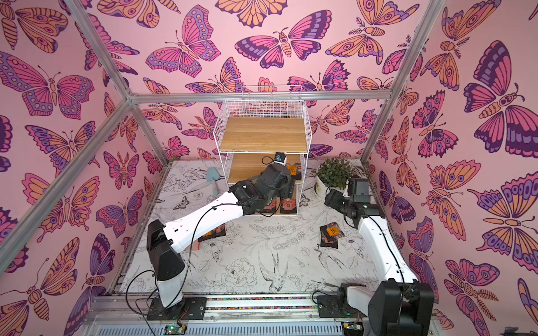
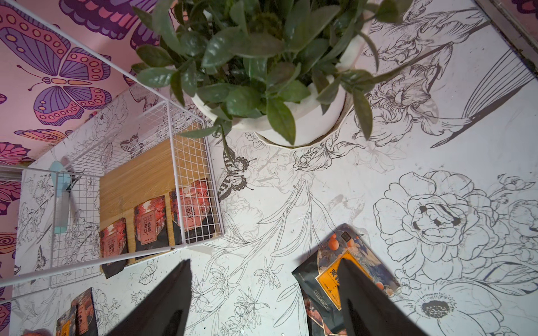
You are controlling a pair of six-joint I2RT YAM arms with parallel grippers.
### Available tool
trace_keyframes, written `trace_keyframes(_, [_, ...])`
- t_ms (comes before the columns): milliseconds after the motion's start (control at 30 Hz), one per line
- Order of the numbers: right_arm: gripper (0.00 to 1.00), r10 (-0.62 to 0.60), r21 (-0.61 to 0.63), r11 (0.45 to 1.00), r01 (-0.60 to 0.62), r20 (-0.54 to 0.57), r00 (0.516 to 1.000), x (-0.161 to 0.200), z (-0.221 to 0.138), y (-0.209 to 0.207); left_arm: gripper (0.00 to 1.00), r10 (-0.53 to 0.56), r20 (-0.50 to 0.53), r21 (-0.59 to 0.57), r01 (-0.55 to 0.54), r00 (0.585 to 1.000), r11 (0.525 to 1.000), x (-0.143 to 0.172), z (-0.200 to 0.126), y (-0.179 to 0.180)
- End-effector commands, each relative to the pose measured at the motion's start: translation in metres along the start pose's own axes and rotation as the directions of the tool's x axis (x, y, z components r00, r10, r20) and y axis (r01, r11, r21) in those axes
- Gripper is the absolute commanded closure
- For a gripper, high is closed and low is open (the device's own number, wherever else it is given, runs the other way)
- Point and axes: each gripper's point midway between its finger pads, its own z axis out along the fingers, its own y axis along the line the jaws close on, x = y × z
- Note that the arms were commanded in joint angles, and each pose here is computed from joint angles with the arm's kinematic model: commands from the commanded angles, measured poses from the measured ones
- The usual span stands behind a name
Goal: Remove the tea bags from the shelf
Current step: Pick up the tea bag from the shelf.
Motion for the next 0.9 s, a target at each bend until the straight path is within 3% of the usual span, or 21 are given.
trace_keyframes(0, [0.18, -0.014, -0.020, 1.000, 0.014, 0.035, 0.999, -0.014, -0.006, 0.006, 0.18, 0.005, 0.074, -0.011, -0.004, 0.997, 1.000, -0.015, 0.004, -0.004])
trace_keyframes(867, [0.18, -0.020, -0.031, 0.999, 0.020, 0.025, 0.999, -0.012, -0.006, 0.008, 0.18, 0.003, 0.134, 0.008, -0.004, 0.991, 1.000, -0.020, 0.028, -0.025])
